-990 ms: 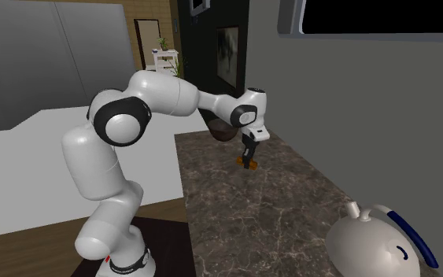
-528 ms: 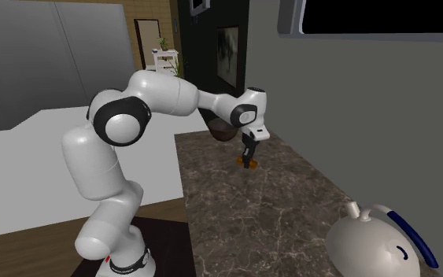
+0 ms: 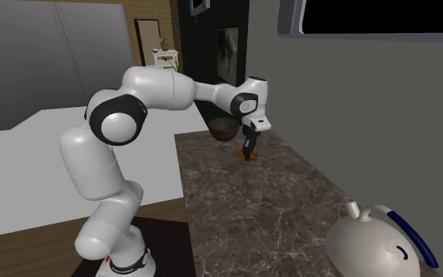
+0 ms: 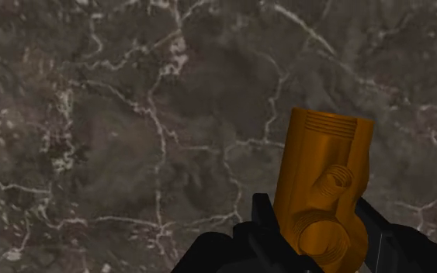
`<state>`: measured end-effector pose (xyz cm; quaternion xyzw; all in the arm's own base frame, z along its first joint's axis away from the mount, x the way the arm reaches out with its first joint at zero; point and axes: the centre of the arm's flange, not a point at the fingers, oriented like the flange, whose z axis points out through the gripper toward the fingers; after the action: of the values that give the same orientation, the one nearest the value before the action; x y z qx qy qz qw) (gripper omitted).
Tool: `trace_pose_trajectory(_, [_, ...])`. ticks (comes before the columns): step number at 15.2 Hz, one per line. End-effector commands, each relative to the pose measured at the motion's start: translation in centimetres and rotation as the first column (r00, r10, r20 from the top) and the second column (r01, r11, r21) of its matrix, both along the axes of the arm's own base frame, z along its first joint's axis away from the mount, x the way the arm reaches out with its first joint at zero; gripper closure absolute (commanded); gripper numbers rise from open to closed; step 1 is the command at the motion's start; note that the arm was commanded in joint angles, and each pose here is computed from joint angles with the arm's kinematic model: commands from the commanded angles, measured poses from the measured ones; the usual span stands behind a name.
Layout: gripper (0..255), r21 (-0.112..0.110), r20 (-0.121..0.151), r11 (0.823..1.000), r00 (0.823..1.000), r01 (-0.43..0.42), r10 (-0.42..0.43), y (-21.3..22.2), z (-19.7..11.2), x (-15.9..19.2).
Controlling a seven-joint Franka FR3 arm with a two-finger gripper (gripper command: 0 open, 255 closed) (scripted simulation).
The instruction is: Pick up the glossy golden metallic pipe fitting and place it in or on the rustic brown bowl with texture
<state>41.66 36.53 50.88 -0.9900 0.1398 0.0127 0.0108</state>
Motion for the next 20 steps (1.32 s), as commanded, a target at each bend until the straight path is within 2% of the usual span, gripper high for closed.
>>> trace_pose_trajectory(1, [255,0.000,0.000,1.000,1.000,0.000,0.000,0.0,1.0,0.0])
trace_pose_trajectory(20, [255,0.000,0.000,1.000,1.000,0.000,0.000,0.0,11.1,0.0])
